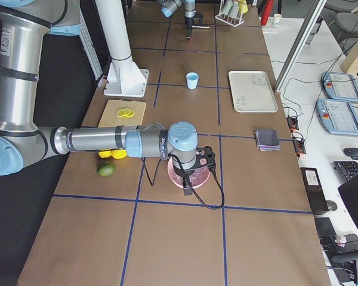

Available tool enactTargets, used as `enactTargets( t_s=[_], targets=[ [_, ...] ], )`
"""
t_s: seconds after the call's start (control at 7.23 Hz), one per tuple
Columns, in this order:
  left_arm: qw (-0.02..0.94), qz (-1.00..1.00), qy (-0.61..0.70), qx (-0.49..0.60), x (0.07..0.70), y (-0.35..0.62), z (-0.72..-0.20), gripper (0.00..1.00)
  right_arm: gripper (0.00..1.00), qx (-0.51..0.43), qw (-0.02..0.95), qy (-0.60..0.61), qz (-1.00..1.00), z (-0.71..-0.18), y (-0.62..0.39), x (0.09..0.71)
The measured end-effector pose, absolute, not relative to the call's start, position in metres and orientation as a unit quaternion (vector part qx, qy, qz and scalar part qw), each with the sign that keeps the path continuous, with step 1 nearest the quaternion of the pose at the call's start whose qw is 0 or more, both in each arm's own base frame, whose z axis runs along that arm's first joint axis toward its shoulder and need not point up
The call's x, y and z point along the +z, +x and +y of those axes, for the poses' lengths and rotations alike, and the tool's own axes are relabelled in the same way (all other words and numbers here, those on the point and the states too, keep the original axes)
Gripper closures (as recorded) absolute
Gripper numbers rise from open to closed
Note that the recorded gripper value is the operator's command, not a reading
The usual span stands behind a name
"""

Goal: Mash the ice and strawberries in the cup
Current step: 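Move the left gripper down over the red strawberry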

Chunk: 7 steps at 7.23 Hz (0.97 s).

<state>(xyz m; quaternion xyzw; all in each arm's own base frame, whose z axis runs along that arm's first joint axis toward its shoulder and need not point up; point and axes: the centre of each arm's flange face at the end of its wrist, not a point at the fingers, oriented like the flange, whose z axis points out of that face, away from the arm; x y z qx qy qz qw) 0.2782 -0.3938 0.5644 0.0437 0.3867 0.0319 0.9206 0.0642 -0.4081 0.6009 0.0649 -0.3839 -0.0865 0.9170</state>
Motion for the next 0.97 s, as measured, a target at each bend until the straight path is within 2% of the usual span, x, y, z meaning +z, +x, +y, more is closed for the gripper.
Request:
enactTargets(
  t_s=[0.28,0.41,0.83,0.97],
  targets=[
    [0.921,0.386,0.043,0.032,0.5661,0.2792,-0.3940,0.00,0.00,-0.086,0.917,0.065,-0.383,-0.4081,0.0643,0.6008],
    [0.921,0.386,0.043,0.033,0.5663,0.2796,-0.3940,0.08,0.00,-0.086,0.917,0.065,-0.383,-0.4082,0.0643,0.6007],
    [0.921,0.385,0.043,0.036,0.5664,0.2813,-0.3941,0.73,0.00,-0.086,0.917,0.065,-0.383,-0.4096,0.0643,0.6001],
    [0.921,0.385,0.043,0.037,0.5669,0.2817,-0.3941,0.86,0.00,-0.086,0.917,0.066,-0.383,-0.4098,0.0643,0.6000]
  ],
)
